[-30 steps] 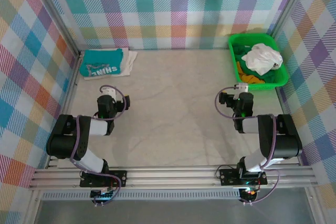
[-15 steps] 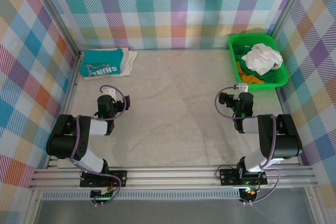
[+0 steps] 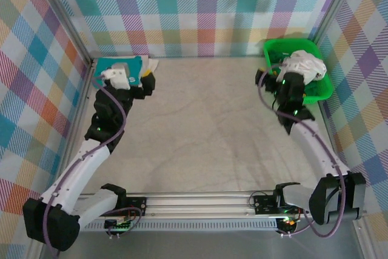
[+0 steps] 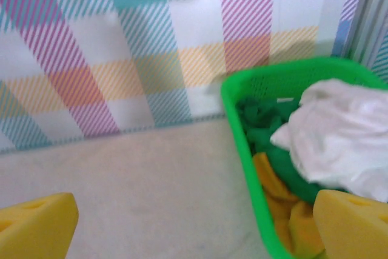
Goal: Fold and stack the t-shirts
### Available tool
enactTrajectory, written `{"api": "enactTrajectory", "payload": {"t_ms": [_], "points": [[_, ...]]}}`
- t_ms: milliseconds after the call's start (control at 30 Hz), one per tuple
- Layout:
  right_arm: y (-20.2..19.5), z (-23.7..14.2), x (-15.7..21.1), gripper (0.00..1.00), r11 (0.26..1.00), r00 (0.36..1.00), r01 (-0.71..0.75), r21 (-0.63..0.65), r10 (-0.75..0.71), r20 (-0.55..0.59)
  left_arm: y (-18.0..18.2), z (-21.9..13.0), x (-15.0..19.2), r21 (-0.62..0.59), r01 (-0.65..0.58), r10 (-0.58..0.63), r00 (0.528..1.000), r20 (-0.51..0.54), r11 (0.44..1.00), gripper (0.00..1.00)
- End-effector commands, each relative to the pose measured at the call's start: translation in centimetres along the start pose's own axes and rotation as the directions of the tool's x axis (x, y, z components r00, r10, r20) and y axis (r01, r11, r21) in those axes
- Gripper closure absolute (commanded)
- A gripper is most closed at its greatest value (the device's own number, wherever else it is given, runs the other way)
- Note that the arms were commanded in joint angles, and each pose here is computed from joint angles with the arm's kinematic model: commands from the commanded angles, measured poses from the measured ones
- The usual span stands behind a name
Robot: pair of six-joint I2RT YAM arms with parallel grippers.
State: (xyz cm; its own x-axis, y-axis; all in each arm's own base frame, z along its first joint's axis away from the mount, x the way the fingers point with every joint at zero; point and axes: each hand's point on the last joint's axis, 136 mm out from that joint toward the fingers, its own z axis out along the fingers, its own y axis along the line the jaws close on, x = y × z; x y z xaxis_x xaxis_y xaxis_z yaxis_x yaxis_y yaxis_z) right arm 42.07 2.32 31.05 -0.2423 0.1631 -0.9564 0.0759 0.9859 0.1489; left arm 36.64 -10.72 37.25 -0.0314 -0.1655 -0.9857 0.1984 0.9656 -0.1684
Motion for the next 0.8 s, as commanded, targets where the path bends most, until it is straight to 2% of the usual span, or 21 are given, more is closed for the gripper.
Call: {"api": "enactTrajectory", "payload": {"t_ms": [0,67,167,333,433,633,700,767], "points": [[-3.9,1.8,3.6,0.00,0.983,0.943,-0.092,0.156,0.136,-0.305,-4.8,2.7,5.2,0.115,-0.038,0.067,0.962,-0.263,0.993,0.00],[-6.4,3.5,2.8,0.00,0.964,0.909,-0.182,0.193,0.240,-0.340,-9.6,4.5,6.3,0.228,-0.066,0.136,0.942,-0.307,0.971,0.00],[-9.9,6.1,2.8,0.00,0.940,0.867,-0.216,0.263,0.309,-0.392,-15.9,6.2,8.7,0.385,-0.041,0.191,0.914,-0.358,0.922,0.00],[-15.4,9.5,5.0,0.00,0.895,0.784,-0.201,0.397,0.390,-0.482,-21.9,8.0,13.0,0.469,-0.009,0.234,0.875,-0.425,0.883,0.00],[-17.9,12.1,6.7,0.00,0.880,0.762,-0.211,0.425,0.420,-0.493,-23.7,8.9,15.8,0.484,0.001,0.253,0.851,-0.459,0.875,0.00],[-19.5,17.1,9.2,0.00,0.881,0.720,-0.224,0.416,0.437,-0.539,-25.6,9.9,19.1,0.493,0.038,0.244,0.834,-0.495,0.869,0.00],[-19.7,18.3,9.6,0.06,0.882,0.715,-0.231,0.410,0.440,-0.544,-26.0,9.8,19.7,0.497,0.047,0.244,0.829,-0.503,0.866,0.00],[-19.9,19.5,10.0,0.18,0.883,0.713,-0.238,0.404,0.441,-0.545,-25.9,9.7,20.0,0.493,0.045,0.248,0.823,-0.511,0.869,0.00]]}}
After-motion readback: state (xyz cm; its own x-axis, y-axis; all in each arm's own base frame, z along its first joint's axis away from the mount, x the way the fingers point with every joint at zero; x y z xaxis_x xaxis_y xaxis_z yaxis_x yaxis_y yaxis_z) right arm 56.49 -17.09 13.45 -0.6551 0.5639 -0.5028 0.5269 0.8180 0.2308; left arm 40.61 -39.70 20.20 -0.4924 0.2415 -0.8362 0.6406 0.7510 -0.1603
